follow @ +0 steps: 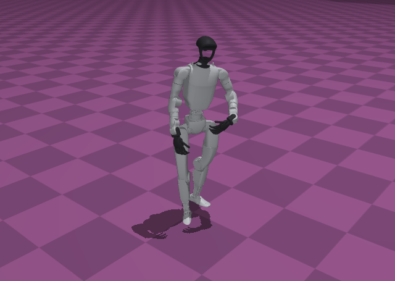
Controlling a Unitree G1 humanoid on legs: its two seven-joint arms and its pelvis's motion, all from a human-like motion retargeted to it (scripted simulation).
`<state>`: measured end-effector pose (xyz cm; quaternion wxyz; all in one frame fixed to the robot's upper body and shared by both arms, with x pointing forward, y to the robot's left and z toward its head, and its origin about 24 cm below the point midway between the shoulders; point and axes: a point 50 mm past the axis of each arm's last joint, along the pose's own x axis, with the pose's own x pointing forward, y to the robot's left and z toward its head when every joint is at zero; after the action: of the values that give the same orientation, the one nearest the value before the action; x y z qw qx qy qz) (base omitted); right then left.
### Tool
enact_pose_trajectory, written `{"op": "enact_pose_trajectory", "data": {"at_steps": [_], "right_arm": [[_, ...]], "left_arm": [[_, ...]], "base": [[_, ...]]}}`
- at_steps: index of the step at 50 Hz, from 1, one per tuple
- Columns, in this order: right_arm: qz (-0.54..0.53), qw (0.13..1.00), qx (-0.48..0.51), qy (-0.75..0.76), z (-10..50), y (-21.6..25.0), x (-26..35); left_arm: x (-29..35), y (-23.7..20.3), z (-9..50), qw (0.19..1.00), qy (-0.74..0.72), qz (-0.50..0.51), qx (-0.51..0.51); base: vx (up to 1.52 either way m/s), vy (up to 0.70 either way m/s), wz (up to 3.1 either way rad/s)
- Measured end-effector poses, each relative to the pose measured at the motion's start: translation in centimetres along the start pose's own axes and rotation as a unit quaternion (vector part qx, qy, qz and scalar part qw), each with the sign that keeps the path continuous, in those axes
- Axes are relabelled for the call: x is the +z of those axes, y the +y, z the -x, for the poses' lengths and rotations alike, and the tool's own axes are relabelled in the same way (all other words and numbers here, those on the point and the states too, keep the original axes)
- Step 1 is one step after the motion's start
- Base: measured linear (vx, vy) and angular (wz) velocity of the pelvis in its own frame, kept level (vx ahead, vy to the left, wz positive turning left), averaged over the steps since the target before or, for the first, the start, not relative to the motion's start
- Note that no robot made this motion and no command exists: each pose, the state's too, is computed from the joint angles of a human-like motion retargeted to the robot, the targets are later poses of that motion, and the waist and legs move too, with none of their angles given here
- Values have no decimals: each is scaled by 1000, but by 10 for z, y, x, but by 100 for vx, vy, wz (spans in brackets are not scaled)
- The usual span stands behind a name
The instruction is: Walk
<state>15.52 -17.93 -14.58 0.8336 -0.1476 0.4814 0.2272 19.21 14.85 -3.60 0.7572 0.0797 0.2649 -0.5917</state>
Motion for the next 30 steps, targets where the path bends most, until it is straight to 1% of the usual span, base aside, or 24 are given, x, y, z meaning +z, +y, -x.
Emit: {"op": "enact_pose_trajectory", "data": {"at_steps": [10, 19, 30], "right_arm": [[27, 999, 29, 8, -1, 3, 2], [58, 997, 38, 13, -2, 0, 6], [105, 994, 35, -1, -2, -3, 15]], "left_arm": [[15, -1, 1, 999, -22, -28, -15], [36, -3, 10, 996, -63, -66, -2], [37, -9, 21, 994, -52, -99, -2]], "base": [[0, 0, 0], [0, 0, 0], [0, 0, 0]]}}
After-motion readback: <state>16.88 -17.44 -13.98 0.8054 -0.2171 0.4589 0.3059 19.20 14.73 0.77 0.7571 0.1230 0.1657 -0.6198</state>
